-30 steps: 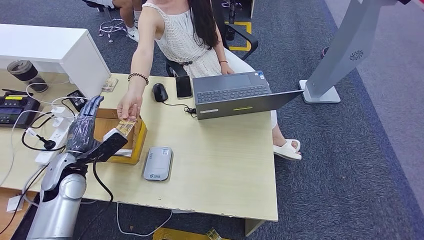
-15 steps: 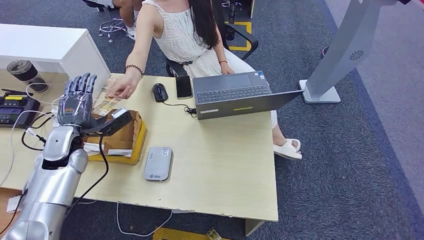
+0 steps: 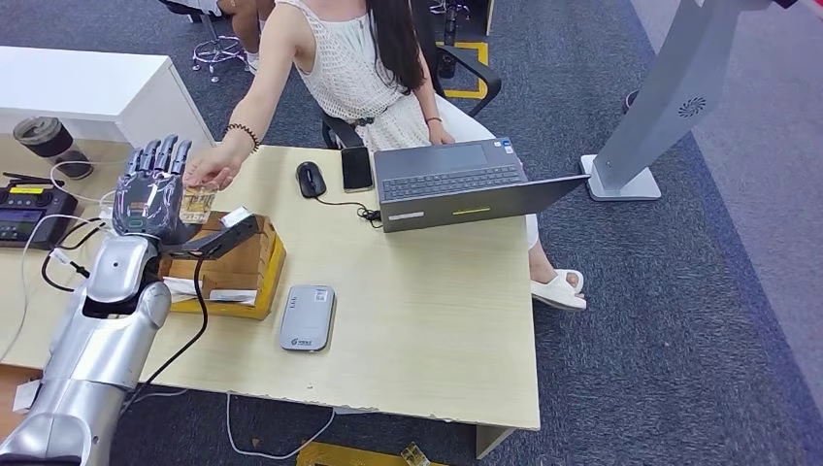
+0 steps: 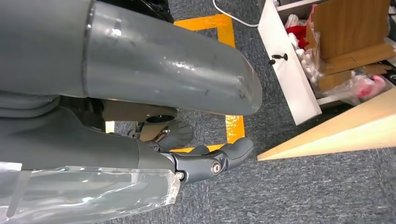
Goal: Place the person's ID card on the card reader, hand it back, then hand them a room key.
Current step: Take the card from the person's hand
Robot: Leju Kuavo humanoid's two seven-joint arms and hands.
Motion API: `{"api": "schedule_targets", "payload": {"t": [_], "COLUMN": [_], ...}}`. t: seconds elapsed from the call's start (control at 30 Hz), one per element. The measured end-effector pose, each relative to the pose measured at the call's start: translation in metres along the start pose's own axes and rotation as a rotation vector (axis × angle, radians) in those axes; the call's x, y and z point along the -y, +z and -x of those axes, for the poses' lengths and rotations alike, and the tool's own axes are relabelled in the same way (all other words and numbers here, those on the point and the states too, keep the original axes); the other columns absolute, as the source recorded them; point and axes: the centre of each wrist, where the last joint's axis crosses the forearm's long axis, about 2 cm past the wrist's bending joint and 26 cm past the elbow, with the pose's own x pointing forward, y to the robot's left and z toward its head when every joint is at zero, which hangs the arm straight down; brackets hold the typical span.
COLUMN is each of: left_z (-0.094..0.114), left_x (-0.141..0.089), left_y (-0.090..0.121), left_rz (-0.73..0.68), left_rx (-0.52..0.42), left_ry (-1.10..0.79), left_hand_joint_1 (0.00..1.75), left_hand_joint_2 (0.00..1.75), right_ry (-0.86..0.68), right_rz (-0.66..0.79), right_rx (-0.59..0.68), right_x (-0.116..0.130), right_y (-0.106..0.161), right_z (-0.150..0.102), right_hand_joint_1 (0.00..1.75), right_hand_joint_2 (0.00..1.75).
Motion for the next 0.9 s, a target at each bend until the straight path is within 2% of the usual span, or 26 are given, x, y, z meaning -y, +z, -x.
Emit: {"api": "schedule_targets", "payload": {"t": [0.4,0.43,0.57,0.9], "left_z": [0.0011,0.0013,0.0028,0.0025], "left_x": [0.0025,0.0027,0.0032,0.0041], "left_y": [0.0007,0.0008,0.0010,0.0013], "left_rz": [0.011,0.011,0.013,0.033], "left_rx": [0.003,0.002,0.001,0.010], "left_ry": [-0.007,-0.007,-0.010,0.013], "left_hand_joint_1": [0.00,0.04,1.75,1.75], "left_hand_joint_2": [1.75,1.75,1.75,1.75], "right_ry": [0.005,0.006,0.009,-0.013], "right_rz": [-0.005,-0.005,-0.008,0.008], "right_rx": [-0.001,-0.001,-0.001,0.006], "right_x": [-0.0007,-0.0007,-0.0009,-0.0014], "right_y": [-0.0002,-0.0002,-0.0003,-0.0003], "right_z": [-0.0001,-0.0001,-0.0002,-0.0002], "right_hand_joint_1": [0.00,0.00,0.00,0.00], "right_hand_joint_2": [0.00,0.00,0.00,0.00]}}
